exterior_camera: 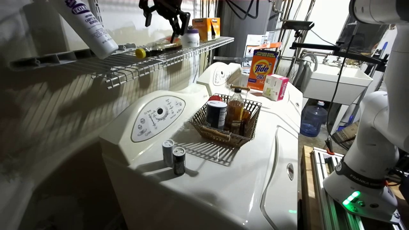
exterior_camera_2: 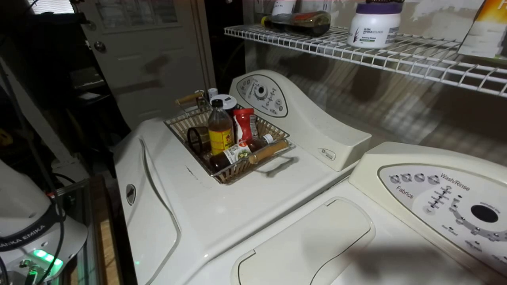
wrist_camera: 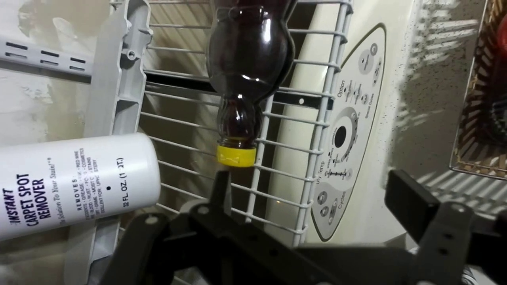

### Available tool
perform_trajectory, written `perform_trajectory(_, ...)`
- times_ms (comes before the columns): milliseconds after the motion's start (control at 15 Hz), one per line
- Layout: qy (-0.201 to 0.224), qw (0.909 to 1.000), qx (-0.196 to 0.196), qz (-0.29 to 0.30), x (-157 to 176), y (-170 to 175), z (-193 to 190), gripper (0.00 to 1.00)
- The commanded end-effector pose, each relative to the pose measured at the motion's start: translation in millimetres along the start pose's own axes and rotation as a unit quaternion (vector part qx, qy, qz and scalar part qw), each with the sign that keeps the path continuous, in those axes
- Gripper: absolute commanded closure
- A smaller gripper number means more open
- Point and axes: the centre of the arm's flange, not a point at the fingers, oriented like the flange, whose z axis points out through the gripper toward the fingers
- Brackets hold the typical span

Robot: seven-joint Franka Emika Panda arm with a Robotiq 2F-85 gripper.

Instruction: Put the bottle lying down upright

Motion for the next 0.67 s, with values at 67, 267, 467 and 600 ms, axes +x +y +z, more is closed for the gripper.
perform_trajectory(67,-0.01,0.9997,0.022,-0.007,0.0,39.8,14.6,0.0)
perform_trajectory(267,-0.003,0.9998,0.02,-0.003,0.5,48.0,26.5,0.0)
perform_trajectory(467,-0.005,0.9999,0.014,-0.005,3.1,54.2,37.2,0.0)
perform_trajectory(600,-0.01,0.9997,0.017,-0.011,4.7,57.4,45.4,0.0)
